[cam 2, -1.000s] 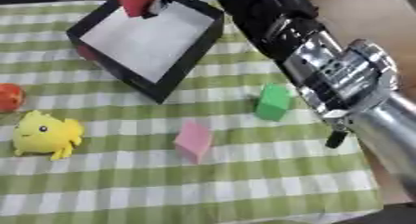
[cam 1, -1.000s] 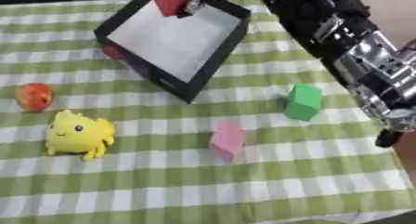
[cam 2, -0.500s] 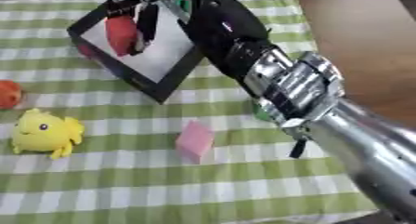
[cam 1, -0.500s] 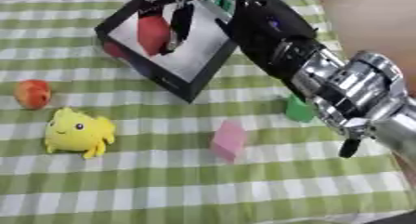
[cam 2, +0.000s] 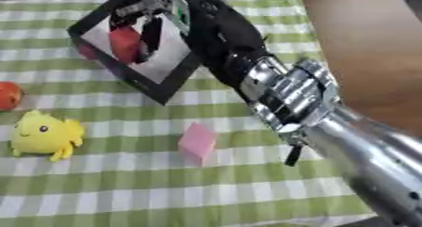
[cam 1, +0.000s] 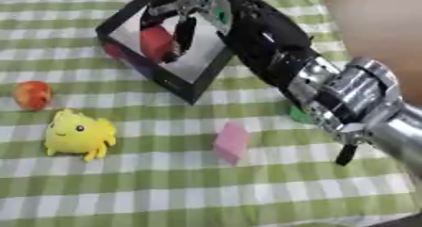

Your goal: Pick up objects on the table and place them in the box.

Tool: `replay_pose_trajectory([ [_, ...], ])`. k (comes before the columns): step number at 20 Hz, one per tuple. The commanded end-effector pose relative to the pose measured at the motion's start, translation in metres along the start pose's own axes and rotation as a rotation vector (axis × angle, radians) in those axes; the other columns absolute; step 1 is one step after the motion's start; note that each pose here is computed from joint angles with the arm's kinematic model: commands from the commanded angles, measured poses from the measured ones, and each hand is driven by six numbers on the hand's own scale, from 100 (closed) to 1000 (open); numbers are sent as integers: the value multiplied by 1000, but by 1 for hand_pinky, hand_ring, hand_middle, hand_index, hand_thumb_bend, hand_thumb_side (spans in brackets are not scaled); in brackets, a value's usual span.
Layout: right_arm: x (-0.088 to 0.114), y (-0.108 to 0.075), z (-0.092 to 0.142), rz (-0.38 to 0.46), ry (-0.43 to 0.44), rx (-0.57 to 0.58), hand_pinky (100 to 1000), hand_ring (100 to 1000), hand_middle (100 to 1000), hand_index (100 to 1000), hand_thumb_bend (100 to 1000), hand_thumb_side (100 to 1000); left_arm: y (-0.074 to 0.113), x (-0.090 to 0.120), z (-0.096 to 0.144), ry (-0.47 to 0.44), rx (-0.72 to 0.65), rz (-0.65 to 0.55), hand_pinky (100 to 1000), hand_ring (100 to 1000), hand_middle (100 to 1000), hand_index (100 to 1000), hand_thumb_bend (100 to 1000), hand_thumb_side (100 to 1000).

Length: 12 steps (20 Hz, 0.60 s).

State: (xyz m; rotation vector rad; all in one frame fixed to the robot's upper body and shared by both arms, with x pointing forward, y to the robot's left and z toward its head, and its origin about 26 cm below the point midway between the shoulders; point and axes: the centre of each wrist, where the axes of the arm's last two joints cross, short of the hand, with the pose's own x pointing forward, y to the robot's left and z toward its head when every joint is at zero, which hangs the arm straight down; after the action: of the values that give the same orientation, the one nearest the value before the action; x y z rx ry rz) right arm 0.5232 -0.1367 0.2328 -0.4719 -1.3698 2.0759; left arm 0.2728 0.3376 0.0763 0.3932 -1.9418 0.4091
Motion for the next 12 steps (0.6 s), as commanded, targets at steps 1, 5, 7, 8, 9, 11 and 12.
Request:
replay_pose_trajectory([
  [1,-2,-13,7,47,11,-30,962,904,818,894,430,119,3,9,-5,-32,-11,-12,903,656,742,839,282,699],
  [5,-5,-15,10,70,49,-51,981,930,853,922,459,138,3,8,-5,-29,-10,-14,904,655,742,839,281,700],
  [7,-6,-14,12,68,65,-66,983,928,851,923,454,132,3,8,-5,-28,-9,-14,904,655,742,839,281,699],
  [8,-7,-15,13,65,68,-75,984,927,851,923,454,130,4,8,-5,-28,-9,-14,904,655,742,839,281,699],
  [9,-8,-16,14,62,69,-83,984,924,848,921,453,130,4,7,-4,-27,-8,-15,904,654,742,839,281,699],
  [11,-10,-19,19,53,67,-99,982,918,841,918,450,129,4,7,-4,-25,-8,-17,904,654,742,839,281,699],
  [12,-12,-22,22,50,66,-110,977,907,830,915,446,124,5,7,-4,-24,-8,-18,904,654,742,839,281,699],
])
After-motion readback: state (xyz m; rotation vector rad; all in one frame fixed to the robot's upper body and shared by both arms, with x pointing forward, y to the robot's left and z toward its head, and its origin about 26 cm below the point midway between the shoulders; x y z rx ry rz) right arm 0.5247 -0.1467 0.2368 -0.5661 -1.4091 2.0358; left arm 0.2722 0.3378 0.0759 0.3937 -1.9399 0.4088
